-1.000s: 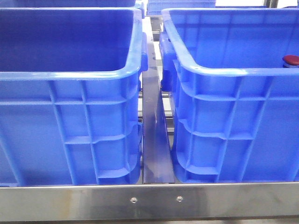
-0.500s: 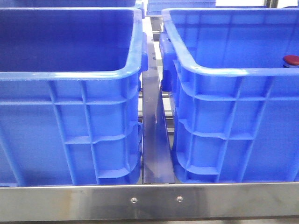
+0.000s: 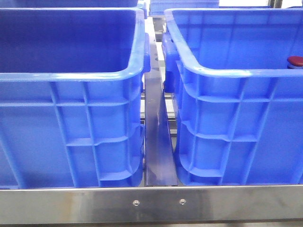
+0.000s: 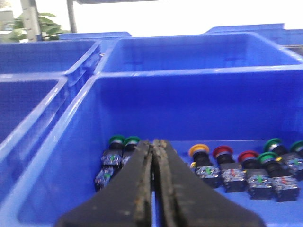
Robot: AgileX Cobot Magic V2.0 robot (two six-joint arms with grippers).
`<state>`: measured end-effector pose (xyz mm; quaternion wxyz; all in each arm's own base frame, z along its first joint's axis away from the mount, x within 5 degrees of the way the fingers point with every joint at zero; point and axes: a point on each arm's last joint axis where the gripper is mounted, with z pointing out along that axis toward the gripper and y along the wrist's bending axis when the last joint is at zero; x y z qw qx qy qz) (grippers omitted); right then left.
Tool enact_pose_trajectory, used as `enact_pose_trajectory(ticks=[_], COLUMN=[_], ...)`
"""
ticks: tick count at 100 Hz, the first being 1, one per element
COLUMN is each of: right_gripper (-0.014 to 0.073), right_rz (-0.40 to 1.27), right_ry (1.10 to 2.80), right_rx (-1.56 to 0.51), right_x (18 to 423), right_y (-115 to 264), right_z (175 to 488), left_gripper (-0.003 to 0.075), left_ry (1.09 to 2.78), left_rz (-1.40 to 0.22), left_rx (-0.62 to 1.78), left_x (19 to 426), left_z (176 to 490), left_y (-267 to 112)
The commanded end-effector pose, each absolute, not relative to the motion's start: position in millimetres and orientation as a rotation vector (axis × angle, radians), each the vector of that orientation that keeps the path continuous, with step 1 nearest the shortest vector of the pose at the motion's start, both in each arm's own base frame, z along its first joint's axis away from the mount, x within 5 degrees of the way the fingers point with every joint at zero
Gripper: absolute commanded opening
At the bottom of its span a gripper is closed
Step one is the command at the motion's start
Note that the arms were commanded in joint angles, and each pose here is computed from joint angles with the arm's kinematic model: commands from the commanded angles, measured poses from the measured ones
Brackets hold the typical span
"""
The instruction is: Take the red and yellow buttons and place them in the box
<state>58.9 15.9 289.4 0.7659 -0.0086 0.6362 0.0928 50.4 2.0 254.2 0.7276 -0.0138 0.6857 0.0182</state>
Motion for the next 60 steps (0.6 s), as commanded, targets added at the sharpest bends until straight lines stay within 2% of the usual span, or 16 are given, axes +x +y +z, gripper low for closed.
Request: enact_pose_trajectory(ticks=[1, 13, 16, 60], right_gripper=[-0.0057, -0.0057, -0.0057, -0.0057], right_rz=[0.223, 0.224, 0.223, 0.228], right_ry=[1.36, 1.359, 1.36, 1.365], right_rx=[-0.014, -0.013, -0.013, -0.016], right_x=[58, 58, 58, 59], right_y=[17, 17, 17, 17], right_z=[298, 298, 298, 298], left_gripper=[-0.002, -0.002, -0.002, -0.002], left_ry=[1.395, 1.38, 1.461, 1.475], left_rz=[0.023, 0.029, 0.024, 0.085], left_rx=[-0.066, -0.072, -0.066, -0.007], left_x=[52, 53, 54, 54], left_z=[248, 214, 210, 208], left_y=[3, 4, 3, 3])
